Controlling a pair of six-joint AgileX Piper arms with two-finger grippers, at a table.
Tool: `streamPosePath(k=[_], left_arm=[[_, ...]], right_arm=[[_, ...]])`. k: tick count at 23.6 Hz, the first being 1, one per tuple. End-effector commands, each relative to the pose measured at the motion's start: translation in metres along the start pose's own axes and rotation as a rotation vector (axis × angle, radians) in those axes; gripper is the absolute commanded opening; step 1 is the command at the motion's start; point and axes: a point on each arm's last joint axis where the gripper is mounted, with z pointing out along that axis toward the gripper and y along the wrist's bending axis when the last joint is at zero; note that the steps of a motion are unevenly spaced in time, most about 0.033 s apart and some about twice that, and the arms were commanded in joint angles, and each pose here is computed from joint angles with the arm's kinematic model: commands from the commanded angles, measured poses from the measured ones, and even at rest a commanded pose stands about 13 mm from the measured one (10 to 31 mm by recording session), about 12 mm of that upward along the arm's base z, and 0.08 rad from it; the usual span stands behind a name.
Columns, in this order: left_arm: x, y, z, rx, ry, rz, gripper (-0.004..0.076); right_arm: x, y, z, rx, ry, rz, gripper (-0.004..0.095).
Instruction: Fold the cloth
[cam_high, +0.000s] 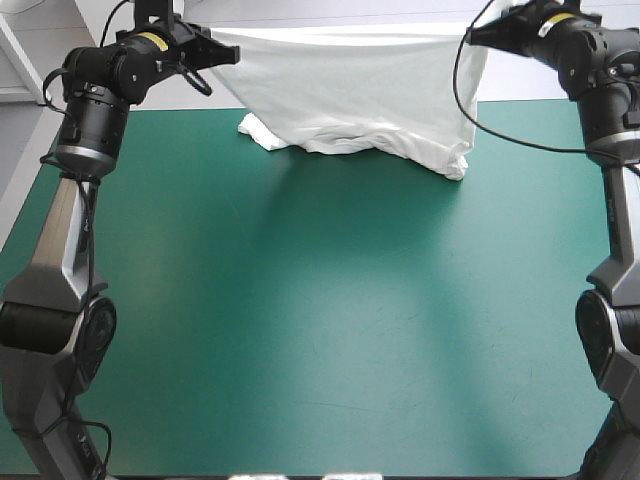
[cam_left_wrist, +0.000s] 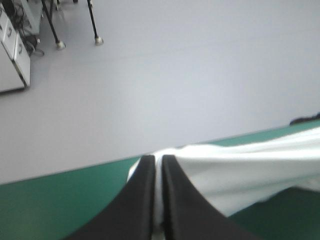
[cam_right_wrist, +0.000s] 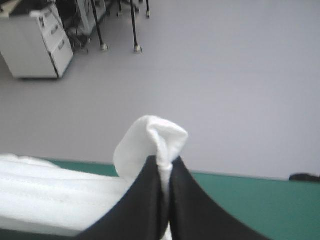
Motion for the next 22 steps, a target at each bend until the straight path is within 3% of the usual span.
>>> streamPosePath(k=[1, 9, 15, 22], left_arm=[[-0.005, 0.005, -0.06, -0.045, 0.001, 0.046, -0.001], [0.099, -0.022, -0.136, 0.069, 0.432, 0.06, -0.001], [0.155, -0.042, -0.171, 0.146, 0.608, 0.096, -0.001], [0.213, -0.046, -0.198, 0.177, 0.807, 0.034, -0.001]], right_arm=[[0.005, -0.003, -0.033, 0.005, -0.003, -0.022, -0.0013], [0.086, 0.023, -0.101, -0.107, 0.364, 0.026, -0.0013], [0.154, 0.051, -0.143, -0.168, 0.61, -0.052, -0.0013], [0.204, 0.057, -0.162, -0.196, 0.866, -0.048, -0.0013]])
